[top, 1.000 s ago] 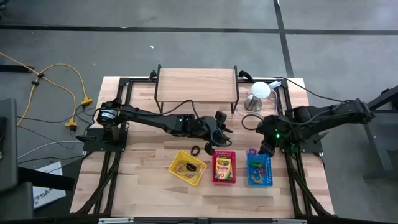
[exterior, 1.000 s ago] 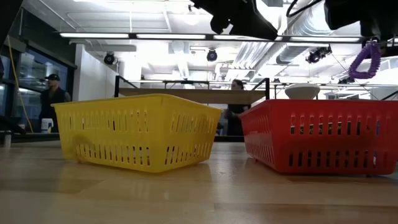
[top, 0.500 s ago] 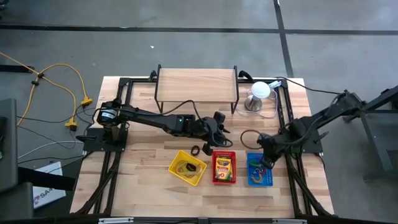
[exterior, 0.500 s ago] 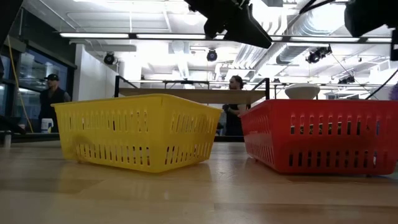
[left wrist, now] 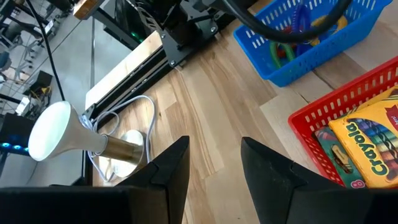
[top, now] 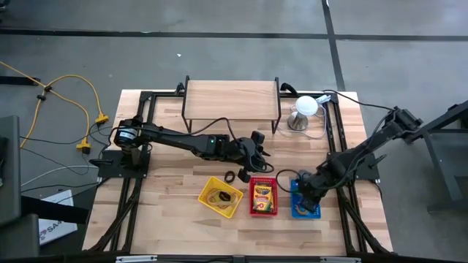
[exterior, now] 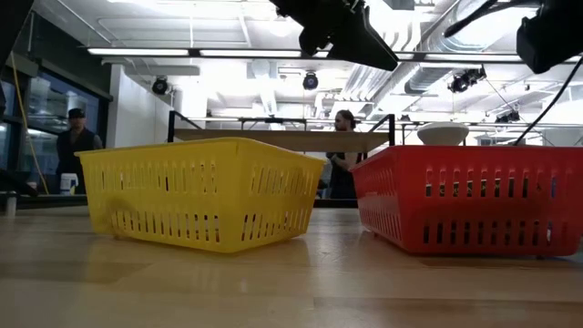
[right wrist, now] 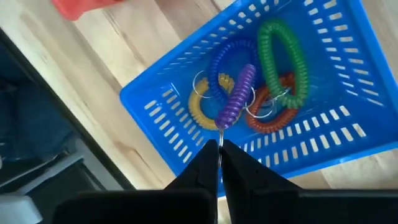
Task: Pick & Place Office Desk Supplies
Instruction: Put the violet spring keychain into the blue bin, then put the black spring keychain into the blue bin
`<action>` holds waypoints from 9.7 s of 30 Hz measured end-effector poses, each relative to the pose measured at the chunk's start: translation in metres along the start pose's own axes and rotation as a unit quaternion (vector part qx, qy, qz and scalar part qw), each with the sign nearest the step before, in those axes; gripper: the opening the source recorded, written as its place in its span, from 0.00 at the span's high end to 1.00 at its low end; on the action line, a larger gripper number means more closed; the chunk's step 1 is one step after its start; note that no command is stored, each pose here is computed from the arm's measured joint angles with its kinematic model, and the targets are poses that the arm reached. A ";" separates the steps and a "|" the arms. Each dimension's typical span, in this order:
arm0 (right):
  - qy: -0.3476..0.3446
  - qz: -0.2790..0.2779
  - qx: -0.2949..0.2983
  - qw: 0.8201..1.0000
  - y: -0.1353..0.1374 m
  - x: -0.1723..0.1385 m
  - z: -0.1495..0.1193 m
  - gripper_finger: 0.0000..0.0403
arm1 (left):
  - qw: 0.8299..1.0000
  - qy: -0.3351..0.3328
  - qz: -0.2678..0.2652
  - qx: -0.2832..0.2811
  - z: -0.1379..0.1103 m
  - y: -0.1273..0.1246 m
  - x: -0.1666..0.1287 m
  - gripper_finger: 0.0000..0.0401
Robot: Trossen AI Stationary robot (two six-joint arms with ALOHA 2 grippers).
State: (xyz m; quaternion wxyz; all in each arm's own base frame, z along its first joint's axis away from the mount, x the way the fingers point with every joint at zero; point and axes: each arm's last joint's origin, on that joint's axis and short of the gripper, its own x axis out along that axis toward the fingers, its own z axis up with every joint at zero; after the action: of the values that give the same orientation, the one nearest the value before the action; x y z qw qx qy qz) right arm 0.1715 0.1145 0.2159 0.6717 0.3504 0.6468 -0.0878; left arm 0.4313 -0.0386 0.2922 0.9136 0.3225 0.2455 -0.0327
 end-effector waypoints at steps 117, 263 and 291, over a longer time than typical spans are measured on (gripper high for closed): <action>-0.677 0.184 -0.178 0.690 -0.138 -0.086 -0.017 0.71 | 1.000 0.007 -0.005 -0.017 -0.001 -0.001 0.000 0.66; -0.665 0.164 -0.157 0.712 -0.152 -0.008 0.017 0.71 | 0.964 -0.114 0.017 -0.240 -0.181 -0.061 -0.211 0.66; -0.664 0.164 -0.157 0.712 -0.152 -0.008 0.017 0.71 | 0.966 -0.113 0.018 -0.230 -0.183 -0.063 -0.212 0.66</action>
State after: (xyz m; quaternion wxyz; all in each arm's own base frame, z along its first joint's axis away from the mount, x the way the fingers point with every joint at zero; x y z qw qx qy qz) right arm 0.0976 -0.0102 0.1677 0.9774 0.1921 -0.0297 -0.0833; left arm 0.1532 0.0019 0.2325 0.9854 0.1025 0.1359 0.0051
